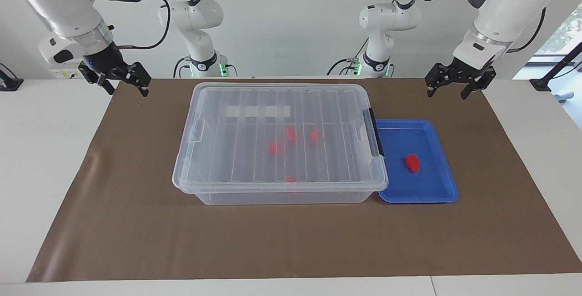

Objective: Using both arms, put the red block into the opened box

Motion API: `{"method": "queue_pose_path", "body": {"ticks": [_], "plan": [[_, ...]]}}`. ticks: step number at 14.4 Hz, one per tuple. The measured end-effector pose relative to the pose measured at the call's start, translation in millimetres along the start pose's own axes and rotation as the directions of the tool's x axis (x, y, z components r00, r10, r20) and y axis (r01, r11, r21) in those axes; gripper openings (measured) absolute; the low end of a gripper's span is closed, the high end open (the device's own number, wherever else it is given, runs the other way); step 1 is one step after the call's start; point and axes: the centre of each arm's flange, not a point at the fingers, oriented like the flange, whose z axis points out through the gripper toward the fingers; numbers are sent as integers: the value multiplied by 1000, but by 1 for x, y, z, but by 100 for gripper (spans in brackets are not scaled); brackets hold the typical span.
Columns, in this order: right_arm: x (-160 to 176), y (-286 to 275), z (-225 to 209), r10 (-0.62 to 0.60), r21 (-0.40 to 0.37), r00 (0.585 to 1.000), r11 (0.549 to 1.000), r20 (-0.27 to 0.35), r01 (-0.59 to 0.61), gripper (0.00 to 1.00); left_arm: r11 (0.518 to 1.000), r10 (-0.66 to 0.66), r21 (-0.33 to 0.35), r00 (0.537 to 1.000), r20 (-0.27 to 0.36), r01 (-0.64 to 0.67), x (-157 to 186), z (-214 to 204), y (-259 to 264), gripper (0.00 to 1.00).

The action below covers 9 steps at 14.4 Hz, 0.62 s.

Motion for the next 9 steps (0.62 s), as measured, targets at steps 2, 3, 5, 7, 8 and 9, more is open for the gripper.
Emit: {"method": "queue_pose_path", "body": {"ticks": [2,3,5,7,8,9], "plan": [[0,0,0,0,0,1000,1000,0,0,100,1000,0,0,1000,0,0,0,0,0,100],[0,0,0,0,0,1000,1000,0,0,100,1000,0,0,1000,0,0,0,0,0,100],[0,0,0,0,0,1000,1000,-1,0,100,1000,0,0,1000,0,0,0,0,0,100],[2,0,2,0,2,1000,1000,-15,0,100,1000,0,0,1000,0,0,0,0,0,100],[4,-3,5,0,6,1000,1000,-26,0,100,1000,0,0,1000,0,0,0,0,0,100],[5,-10,9,0,8,999,1000,-34,0,100,1000,0,0,1000,0,0,0,0,0,100]]}}
